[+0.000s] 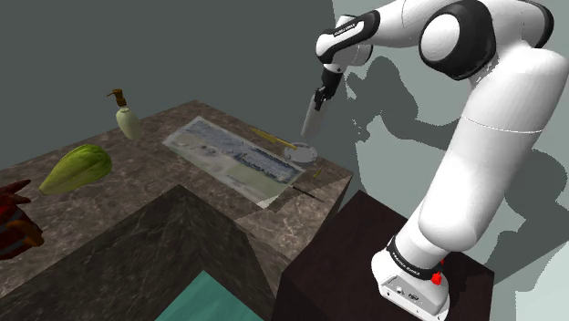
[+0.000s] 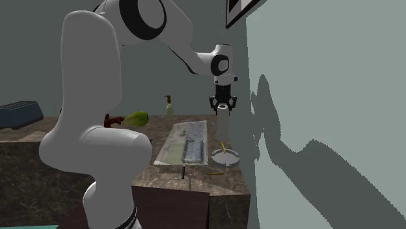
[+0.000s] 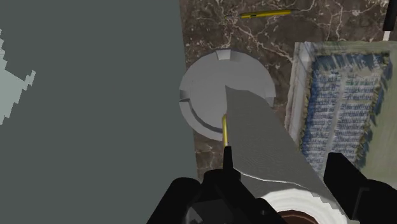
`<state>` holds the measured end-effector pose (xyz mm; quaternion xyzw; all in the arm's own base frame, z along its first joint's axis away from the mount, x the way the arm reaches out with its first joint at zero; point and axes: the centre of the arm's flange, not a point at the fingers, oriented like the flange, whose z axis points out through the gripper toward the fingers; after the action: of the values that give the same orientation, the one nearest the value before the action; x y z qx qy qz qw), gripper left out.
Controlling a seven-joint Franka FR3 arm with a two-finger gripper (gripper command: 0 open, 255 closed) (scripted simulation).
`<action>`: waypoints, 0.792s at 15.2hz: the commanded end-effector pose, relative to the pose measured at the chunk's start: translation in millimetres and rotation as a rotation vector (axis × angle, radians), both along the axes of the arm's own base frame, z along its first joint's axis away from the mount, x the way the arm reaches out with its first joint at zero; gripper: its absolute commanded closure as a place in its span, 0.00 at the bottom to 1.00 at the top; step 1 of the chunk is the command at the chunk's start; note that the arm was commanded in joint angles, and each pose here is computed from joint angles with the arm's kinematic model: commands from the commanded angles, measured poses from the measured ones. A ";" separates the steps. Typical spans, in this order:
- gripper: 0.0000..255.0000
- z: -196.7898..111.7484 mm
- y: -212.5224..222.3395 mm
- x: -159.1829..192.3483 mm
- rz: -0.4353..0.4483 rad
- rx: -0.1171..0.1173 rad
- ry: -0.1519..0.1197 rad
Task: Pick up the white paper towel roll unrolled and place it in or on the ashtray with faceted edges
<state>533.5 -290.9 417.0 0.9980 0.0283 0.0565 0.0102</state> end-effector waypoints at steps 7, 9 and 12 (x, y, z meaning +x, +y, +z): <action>1.00 -10.7 -24.5 36.2 0.002 0.001 0.000; 1.00 -21.3 -24.5 36.2 0.002 0.001 0.000; 1.00 -37.1 -24.5 36.2 0.002 0.001 0.000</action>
<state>568.9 -314.3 386.3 0.9979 0.0291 0.0564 0.0095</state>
